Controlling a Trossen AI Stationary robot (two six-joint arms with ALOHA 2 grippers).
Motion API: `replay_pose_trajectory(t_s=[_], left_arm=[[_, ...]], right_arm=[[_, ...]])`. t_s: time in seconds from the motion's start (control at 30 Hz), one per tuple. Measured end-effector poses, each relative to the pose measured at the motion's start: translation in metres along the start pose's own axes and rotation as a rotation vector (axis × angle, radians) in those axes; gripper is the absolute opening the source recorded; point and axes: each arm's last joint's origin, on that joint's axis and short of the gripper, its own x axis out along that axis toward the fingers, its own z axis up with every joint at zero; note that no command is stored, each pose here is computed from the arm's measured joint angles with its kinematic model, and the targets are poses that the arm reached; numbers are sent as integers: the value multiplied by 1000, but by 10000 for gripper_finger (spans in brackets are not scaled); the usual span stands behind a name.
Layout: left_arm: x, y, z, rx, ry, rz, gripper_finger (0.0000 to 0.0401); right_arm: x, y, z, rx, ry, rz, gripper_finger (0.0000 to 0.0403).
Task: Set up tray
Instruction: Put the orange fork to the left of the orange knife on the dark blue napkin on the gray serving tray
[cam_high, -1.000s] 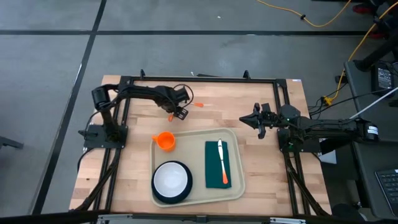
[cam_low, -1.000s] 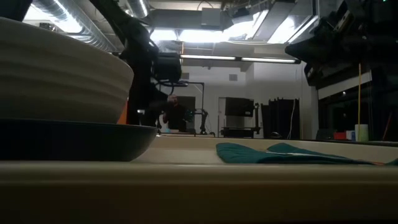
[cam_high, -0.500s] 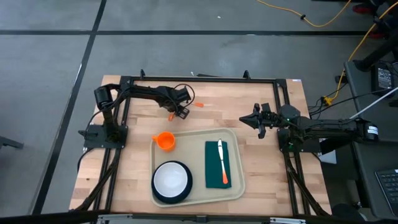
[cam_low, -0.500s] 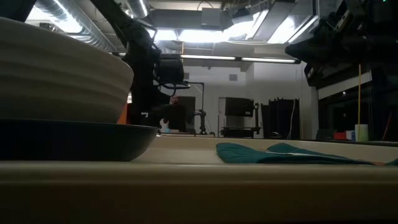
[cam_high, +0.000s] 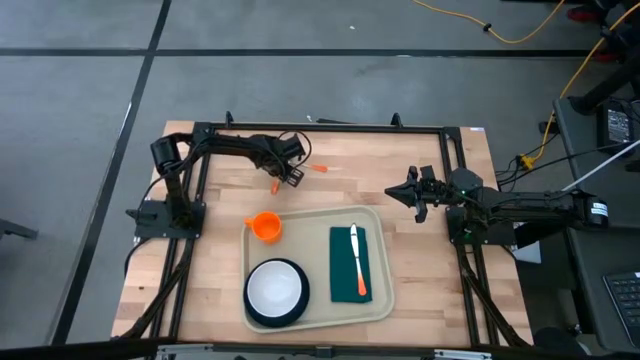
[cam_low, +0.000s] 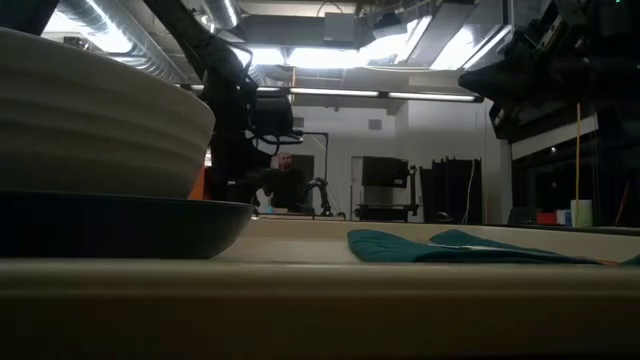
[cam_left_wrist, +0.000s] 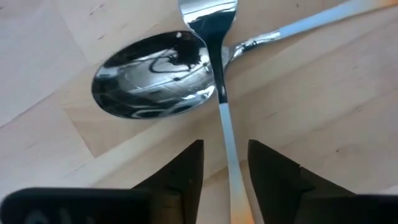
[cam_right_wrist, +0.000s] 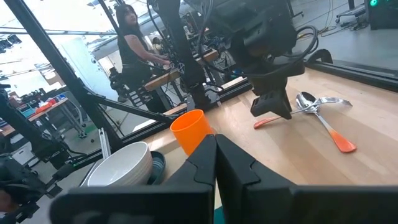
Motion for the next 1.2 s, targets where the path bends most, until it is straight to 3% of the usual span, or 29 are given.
replay_pose_trajectory(t_s=[0.37,0.63,0.9,1.03,1.2], left_arm=[[8,-7,1,19,2,-45,11],[0,-7,0,26,0,-68,7],[-30,-4,3,6,-81,-127,6],[-57,-1,7,-10,-163,-210,6],[-106,1,15,-22,-343,-464,6]], right_arm=[[0,-1,0,0,-13,-26,10],[0,-1,0,0,-12,-25,10],[0,-1,0,0,-9,-25,10],[0,-1,0,1,-18,-45,10],[0,-2,1,24,-41,-78,10]])
